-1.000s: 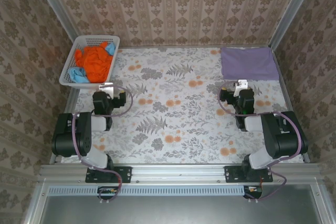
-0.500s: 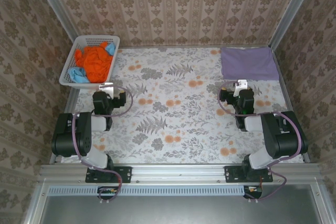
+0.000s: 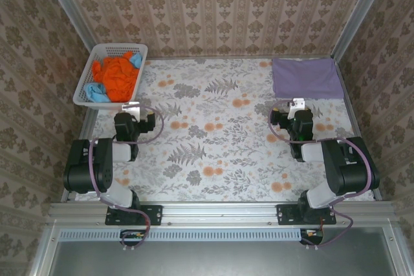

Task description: Fold and stack the t-shirts

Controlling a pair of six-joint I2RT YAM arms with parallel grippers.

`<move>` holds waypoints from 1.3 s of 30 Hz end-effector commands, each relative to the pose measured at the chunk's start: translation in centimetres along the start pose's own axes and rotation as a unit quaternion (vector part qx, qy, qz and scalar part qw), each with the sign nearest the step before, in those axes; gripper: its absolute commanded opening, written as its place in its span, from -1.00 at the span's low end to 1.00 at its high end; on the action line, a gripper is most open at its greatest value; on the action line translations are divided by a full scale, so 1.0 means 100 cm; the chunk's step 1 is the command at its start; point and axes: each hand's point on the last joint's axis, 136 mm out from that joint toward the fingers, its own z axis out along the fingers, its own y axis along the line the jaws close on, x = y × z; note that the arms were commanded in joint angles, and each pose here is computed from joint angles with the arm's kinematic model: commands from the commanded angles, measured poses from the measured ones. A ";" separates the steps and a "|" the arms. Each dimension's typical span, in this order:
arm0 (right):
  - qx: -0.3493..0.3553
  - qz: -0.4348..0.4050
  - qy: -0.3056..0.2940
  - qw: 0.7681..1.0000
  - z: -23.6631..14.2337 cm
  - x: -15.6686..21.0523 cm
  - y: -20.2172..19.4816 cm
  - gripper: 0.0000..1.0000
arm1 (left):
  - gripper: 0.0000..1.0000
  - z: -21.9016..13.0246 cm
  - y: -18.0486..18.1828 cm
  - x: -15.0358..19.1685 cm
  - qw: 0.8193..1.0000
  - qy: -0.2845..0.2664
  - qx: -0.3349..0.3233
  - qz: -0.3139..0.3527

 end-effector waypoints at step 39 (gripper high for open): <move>-0.304 0.059 0.188 0.932 -0.126 -0.035 0.209 0.91 | 0.81 0.022 0.091 -0.162 0.893 0.186 -0.053 -0.406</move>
